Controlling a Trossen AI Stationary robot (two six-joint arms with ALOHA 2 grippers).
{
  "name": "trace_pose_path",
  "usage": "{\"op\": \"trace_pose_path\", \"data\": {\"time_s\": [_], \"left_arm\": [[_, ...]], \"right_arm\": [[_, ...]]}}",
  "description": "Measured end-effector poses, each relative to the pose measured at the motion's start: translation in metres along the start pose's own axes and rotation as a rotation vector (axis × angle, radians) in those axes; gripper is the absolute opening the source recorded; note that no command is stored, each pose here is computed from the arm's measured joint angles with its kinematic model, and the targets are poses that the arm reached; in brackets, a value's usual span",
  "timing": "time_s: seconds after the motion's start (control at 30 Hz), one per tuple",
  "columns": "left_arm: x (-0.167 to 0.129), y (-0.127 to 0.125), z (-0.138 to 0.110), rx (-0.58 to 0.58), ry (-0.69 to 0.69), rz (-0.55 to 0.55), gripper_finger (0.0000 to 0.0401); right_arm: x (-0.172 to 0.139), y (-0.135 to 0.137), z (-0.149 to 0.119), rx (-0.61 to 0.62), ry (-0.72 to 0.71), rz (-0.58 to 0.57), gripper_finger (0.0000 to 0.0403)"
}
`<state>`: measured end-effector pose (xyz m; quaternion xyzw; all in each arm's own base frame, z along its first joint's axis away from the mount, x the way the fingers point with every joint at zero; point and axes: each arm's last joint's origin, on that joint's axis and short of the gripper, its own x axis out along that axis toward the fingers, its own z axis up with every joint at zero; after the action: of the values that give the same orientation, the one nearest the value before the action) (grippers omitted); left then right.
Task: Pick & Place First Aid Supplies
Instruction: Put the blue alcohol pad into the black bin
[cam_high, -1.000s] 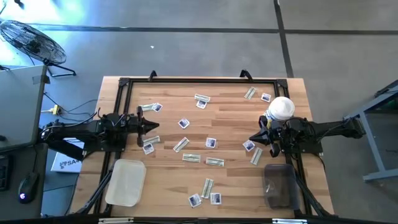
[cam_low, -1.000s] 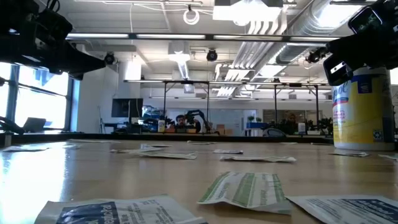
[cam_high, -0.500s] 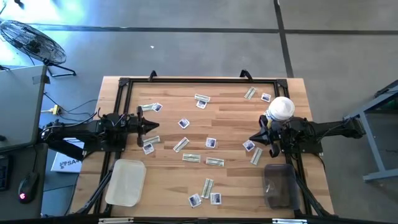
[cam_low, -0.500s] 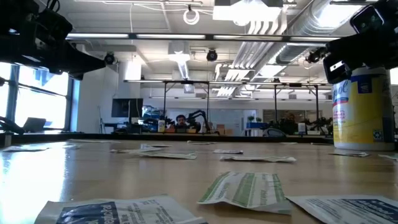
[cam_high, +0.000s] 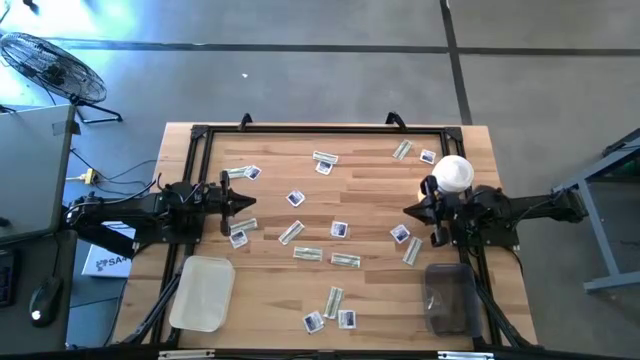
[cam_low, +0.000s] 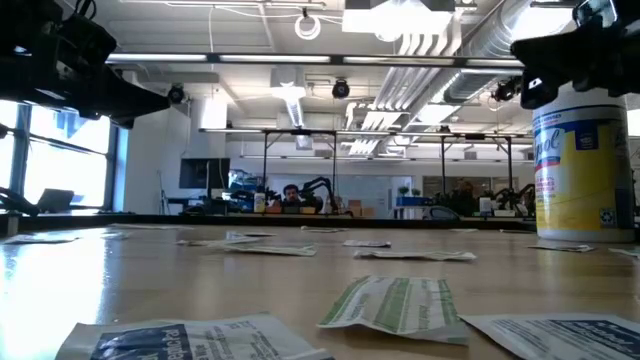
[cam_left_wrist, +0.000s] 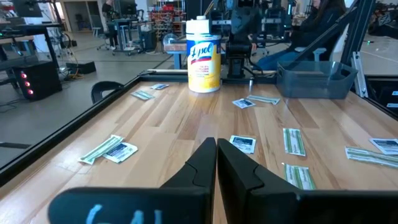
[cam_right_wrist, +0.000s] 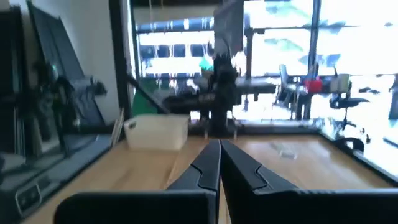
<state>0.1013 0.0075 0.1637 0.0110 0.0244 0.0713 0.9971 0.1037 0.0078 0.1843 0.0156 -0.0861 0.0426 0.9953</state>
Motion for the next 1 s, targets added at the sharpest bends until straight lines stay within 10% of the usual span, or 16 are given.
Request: {"op": "trace_pose_path", "data": {"time_s": [0.5,1.0], "left_arm": [[0.000,0.000,0.000,0.000,0.000,0.000,0.0012],[0.000,0.000,0.000,0.000,0.000,0.000,0.0012]], "right_arm": [[-0.001,0.005,0.028,0.113,-0.287,0.156,0.0004],[0.090,0.034,0.062,0.026,-0.078,0.253,0.0009]]}}
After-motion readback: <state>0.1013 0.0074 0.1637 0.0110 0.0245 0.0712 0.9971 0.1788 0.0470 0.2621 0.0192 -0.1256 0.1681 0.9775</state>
